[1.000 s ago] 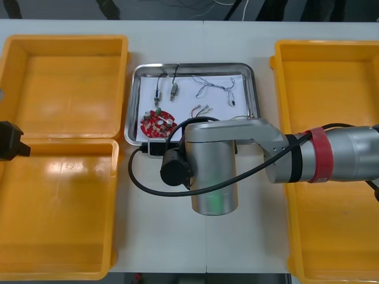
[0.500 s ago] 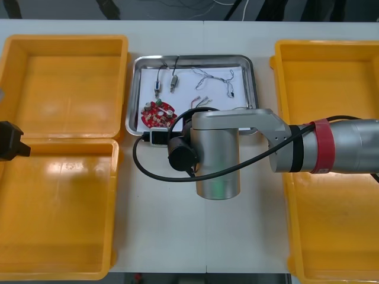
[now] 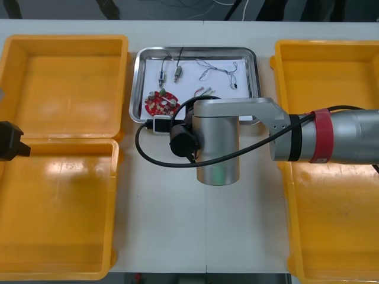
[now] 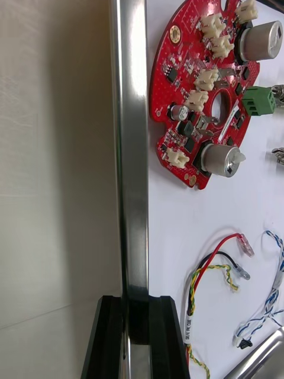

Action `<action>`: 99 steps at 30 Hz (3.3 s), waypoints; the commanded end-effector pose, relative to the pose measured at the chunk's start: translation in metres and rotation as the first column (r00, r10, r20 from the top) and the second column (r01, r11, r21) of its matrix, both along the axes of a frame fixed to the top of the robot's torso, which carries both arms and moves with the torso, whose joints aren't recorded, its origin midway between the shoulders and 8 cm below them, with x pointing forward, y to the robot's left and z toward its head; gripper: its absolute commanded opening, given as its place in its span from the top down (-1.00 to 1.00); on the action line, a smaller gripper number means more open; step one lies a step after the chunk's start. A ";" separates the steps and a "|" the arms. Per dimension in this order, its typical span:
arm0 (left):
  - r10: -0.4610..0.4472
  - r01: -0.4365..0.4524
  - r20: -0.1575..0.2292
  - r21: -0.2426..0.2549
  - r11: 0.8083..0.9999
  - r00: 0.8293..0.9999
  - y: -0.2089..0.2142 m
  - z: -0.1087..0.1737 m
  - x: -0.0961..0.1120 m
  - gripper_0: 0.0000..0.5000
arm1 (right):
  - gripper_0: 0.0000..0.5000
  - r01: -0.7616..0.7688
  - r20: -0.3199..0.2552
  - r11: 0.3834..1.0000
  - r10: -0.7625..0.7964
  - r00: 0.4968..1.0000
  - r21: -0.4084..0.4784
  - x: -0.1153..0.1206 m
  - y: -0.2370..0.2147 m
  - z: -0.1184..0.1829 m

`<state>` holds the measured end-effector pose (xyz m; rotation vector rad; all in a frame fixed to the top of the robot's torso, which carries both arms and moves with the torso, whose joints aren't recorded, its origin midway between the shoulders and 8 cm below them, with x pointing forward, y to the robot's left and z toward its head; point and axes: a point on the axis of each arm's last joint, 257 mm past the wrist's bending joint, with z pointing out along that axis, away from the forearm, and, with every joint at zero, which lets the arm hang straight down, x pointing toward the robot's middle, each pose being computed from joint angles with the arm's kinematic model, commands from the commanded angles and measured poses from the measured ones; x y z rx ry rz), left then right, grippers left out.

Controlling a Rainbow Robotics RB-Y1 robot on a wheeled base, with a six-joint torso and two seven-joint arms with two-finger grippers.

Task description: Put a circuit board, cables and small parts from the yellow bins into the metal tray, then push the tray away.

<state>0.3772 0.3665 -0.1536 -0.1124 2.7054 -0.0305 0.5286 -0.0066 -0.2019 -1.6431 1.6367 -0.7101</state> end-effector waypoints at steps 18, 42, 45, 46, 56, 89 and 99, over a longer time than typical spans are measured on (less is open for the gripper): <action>-0.044 0.043 0.014 0.060 0.997 0.999 0.012 0.011 -0.005 -1.00 | 1.00 -0.002 0.094 0.998 -0.003 0.996 0.055 0.040 0.005 0.049; -0.044 0.043 0.014 0.060 0.997 0.999 0.012 0.011 -0.005 -1.00 | 0.26 -0.031 0.120 0.998 0.025 0.992 0.054 0.049 0.004 0.054; -0.044 0.043 0.014 0.060 0.997 0.999 0.012 0.011 -0.005 -1.00 | -0.45 -0.031 0.119 0.998 0.024 0.993 0.055 0.050 0.003 0.054; -0.044 0.043 0.014 0.060 0.997 0.999 0.012 0.011 -0.005 -1.00 | -0.65 -0.032 0.119 0.998 0.026 0.993 0.052 0.050 0.002 0.054; -0.044 0.043 0.014 0.060 0.997 0.999 0.012 0.011 -0.005 -1.00 | -0.88 -0.039 0.095 0.997 0.033 0.995 0.059 0.041 0.001 0.055; -0.044 0.043 0.014 0.060 0.997 0.999 0.012 0.011 -0.005 -1.00 | -0.88 0.418 -0.253 0.879 -0.361 0.898 0.230 -0.069 -0.061 0.076; -0.044 0.043 0.014 0.060 0.997 0.999 0.012 0.011 -0.005 -1.00 | -0.89 0.524 -0.404 0.729 -0.361 0.841 0.440 -0.076 -0.085 0.107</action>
